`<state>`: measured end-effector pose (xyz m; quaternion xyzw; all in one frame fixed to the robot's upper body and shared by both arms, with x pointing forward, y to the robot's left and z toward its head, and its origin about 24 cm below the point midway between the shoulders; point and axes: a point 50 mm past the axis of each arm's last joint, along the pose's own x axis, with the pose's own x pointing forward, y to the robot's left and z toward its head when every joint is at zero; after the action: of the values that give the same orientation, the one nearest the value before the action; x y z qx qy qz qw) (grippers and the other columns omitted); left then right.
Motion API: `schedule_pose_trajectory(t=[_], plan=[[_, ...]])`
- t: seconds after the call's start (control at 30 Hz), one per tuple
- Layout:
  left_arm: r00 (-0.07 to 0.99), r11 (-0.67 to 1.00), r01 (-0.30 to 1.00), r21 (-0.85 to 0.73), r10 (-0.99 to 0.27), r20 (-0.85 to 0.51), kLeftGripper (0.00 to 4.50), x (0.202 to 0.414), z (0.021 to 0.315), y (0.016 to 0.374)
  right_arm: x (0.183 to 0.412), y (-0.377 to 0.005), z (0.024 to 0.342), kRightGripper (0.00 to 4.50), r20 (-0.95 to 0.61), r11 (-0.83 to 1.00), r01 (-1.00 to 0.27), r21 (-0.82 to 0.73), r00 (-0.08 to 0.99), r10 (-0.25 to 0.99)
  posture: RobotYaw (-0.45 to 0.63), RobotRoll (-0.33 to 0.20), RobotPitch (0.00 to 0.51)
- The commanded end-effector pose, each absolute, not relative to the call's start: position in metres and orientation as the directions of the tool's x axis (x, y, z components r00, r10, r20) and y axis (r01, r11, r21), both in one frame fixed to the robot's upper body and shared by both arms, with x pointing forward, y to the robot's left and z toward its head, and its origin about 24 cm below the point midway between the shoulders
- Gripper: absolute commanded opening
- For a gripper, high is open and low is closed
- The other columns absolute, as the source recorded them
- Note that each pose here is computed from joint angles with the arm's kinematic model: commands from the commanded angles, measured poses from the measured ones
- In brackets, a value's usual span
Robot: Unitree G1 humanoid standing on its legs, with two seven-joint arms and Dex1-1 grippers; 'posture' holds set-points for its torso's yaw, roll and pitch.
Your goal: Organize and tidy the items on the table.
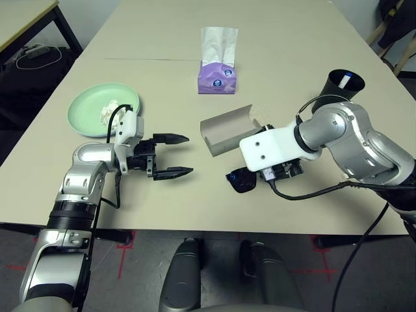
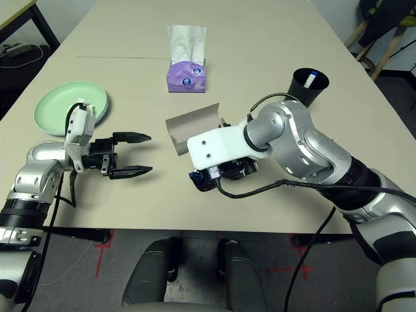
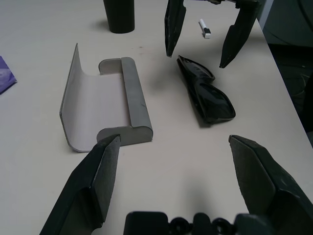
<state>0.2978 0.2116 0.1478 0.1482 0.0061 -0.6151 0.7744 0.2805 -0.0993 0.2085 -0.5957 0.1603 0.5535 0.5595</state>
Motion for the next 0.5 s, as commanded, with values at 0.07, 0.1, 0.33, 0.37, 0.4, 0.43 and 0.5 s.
schedule_pose_trajectory(t=[0.07,0.1,0.33,0.37,0.4,0.43,0.5], plan=[[0.231,0.184,0.956,0.227,-0.951,-0.206,4.48,0.295,0.145,0.208,0.280,-0.096,0.206,4.50,-0.857,-0.346,-0.812,-0.470,0.325,0.399,0.20,0.000,0.169],[0.233,0.185,0.956,0.228,-0.950,-0.206,4.48,0.295,0.146,0.208,0.280,-0.096,0.205,4.50,-0.858,-0.349,-0.811,-0.469,0.324,0.398,0.20,0.000,0.169],[0.239,0.190,0.955,0.229,-0.948,-0.209,4.48,0.296,0.146,0.209,0.280,-0.095,0.199,4.50,-0.871,-0.357,-0.818,-0.451,0.315,0.378,0.19,0.000,0.166],[0.240,0.191,0.955,0.229,-0.948,-0.209,4.48,0.296,0.146,0.209,0.280,-0.095,0.198,4.50,-0.872,-0.356,-0.820,-0.449,0.313,0.377,0.19,0.000,0.166],[0.240,0.191,0.954,0.229,-0.948,-0.209,4.48,0.296,0.146,0.209,0.281,-0.094,0.197,4.50,-0.872,-0.355,-0.821,-0.447,0.313,0.376,0.19,0.000,0.166],[0.241,0.192,0.954,0.230,-0.948,-0.209,4.48,0.296,0.146,0.209,0.282,-0.094,0.195,4.50,-0.873,-0.354,-0.822,-0.447,0.313,0.374,0.20,0.000,0.166],[0.242,0.193,0.954,0.230,-0.947,-0.209,4.48,0.297,0.146,0.209,0.283,-0.094,0.192,4.50,-0.876,-0.355,-0.824,-0.441,0.309,0.371,0.20,0.000,0.166]])
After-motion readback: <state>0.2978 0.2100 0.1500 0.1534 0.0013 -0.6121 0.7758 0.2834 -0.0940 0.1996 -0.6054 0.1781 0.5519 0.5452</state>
